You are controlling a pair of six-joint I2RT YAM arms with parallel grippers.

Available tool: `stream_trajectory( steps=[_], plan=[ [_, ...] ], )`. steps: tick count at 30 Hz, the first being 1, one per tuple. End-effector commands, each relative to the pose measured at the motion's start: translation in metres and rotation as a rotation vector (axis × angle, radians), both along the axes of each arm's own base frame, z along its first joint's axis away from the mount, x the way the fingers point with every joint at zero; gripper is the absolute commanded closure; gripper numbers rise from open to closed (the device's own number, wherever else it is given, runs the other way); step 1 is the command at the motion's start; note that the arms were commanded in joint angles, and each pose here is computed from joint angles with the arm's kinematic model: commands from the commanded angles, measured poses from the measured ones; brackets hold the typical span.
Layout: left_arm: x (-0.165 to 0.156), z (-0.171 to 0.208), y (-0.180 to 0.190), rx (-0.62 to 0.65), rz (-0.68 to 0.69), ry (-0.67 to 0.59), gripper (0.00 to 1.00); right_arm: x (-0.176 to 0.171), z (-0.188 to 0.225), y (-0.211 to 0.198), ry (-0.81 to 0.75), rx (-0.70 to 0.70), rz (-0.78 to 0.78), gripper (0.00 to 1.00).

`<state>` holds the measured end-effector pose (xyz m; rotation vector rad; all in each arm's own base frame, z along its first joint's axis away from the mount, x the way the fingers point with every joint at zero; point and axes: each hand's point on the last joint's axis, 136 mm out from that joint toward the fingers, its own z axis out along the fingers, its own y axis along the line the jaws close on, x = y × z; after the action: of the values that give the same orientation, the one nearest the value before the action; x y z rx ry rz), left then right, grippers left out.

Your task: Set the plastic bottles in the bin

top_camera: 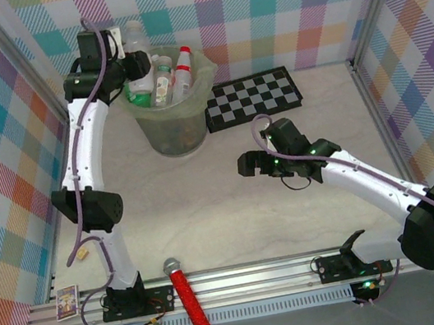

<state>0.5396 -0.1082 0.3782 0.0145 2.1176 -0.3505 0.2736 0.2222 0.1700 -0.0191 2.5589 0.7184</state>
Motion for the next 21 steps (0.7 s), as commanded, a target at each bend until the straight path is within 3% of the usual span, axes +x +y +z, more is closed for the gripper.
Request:
stream_trajectory(
  steps=[1,14,21],
  plan=[
    [-0.004,-0.031,0.011,0.045,0.001,0.112,0.56,-0.002,0.007,-0.004,-0.013,0.012,-0.014,0.01],
    [-0.017,-0.106,-0.018,-0.016,-0.164,0.353,0.64,-0.001,0.008,-0.005,-0.021,0.013,-0.016,0.01],
    [-0.018,-0.121,-0.018,-0.039,-0.141,0.389,0.64,0.001,0.011,-0.002,-0.026,0.019,-0.009,0.01]
  ],
)
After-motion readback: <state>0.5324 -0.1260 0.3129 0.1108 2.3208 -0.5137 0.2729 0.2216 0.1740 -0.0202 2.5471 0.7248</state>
